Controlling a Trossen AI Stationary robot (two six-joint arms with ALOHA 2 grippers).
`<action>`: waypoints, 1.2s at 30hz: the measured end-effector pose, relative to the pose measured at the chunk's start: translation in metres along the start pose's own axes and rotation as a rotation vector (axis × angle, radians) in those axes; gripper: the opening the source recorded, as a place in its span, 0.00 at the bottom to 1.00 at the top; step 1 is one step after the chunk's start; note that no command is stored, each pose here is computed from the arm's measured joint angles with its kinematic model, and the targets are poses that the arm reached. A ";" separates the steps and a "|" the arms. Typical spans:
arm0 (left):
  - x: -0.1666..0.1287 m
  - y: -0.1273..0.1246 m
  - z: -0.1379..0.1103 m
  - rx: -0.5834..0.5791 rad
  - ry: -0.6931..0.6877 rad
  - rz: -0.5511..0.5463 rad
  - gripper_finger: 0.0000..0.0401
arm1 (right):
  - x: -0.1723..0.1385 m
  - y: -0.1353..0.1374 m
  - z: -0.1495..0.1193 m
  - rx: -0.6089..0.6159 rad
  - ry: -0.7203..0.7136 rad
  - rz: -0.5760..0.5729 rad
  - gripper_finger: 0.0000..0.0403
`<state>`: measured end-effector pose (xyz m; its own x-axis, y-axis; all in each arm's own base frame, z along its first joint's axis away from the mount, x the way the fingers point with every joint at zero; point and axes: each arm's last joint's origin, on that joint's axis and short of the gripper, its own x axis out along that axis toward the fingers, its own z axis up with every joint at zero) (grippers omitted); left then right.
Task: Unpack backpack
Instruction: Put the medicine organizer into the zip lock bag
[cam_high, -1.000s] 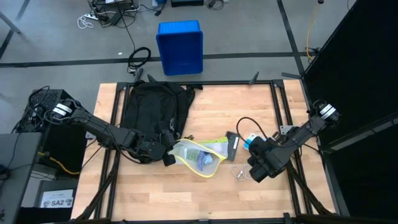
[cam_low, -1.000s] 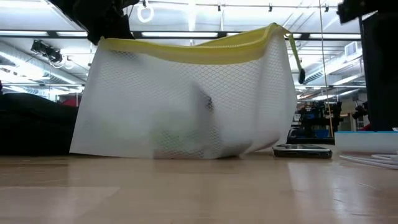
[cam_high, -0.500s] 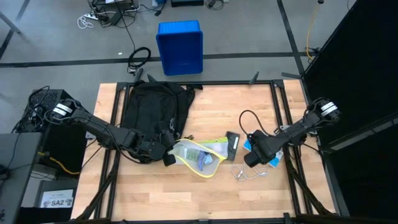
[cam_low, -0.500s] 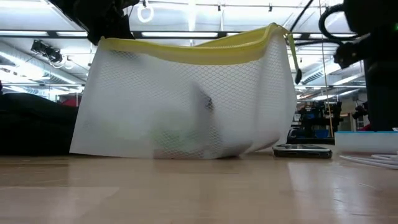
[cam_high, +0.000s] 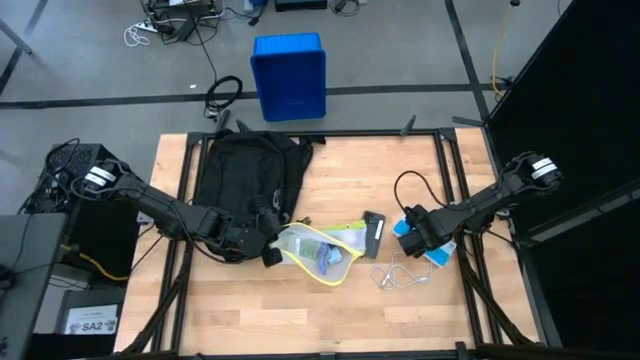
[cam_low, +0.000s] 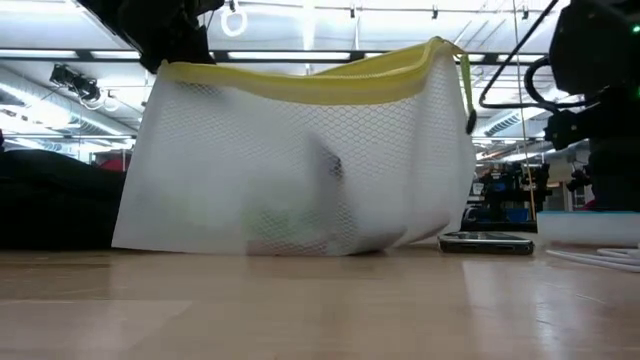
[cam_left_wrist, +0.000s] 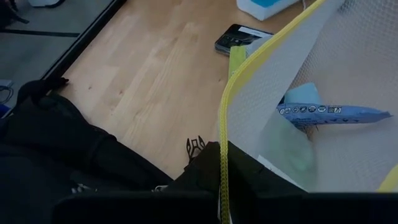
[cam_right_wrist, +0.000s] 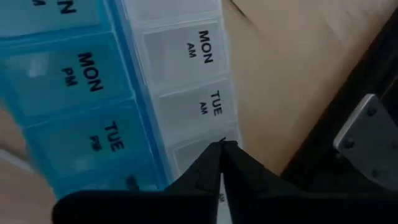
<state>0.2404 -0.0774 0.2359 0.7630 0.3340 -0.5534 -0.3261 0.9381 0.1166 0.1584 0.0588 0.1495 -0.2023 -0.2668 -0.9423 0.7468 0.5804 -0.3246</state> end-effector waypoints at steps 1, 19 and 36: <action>0.000 0.000 0.000 0.000 0.001 0.001 0.00 | -0.001 0.001 0.000 -0.002 0.002 0.002 0.00; 0.002 -0.001 -0.001 0.004 0.008 -0.002 0.00 | -0.052 0.034 0.002 -0.138 -0.193 0.239 0.00; 0.002 -0.001 -0.001 0.005 0.011 -0.005 0.00 | -0.062 0.054 -0.016 -0.354 -0.274 0.411 0.56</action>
<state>0.2412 -0.0779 0.2338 0.7585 0.3285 -0.5628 -0.3195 0.9402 0.1183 0.2012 0.1185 0.1892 0.2636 -0.1279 -0.9561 0.4639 0.8858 0.0094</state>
